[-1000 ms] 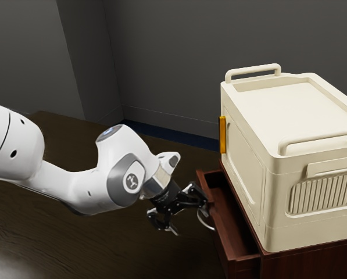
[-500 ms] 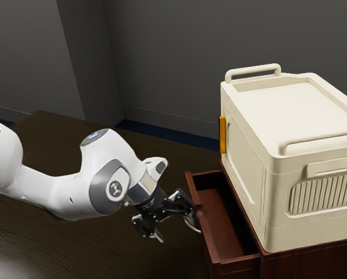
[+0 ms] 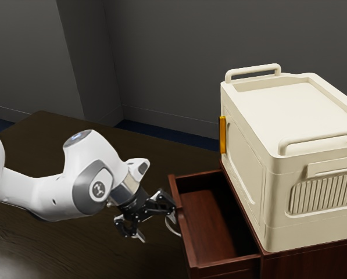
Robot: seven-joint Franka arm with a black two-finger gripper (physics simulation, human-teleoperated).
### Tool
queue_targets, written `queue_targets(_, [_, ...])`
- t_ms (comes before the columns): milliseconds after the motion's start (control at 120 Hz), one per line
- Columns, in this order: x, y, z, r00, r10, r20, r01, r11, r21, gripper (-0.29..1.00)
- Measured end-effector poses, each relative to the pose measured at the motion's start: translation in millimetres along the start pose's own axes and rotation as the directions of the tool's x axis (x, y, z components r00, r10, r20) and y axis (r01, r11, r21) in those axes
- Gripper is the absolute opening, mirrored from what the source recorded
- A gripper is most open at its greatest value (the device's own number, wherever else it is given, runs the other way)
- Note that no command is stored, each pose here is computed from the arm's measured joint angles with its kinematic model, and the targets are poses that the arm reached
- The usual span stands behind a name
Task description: Pull the drawer handle with one arm to open the drawer
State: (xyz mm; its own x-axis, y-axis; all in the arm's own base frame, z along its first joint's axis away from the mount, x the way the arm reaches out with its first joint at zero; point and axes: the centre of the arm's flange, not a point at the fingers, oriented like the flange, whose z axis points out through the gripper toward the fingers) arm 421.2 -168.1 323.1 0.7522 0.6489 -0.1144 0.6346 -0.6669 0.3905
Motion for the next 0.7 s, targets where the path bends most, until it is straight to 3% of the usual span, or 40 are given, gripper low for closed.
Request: queue_targets(700, [0.5,-42.1,-23.9,1.0,-0.004,-0.027,0.005,0.999,0.035,0.7])
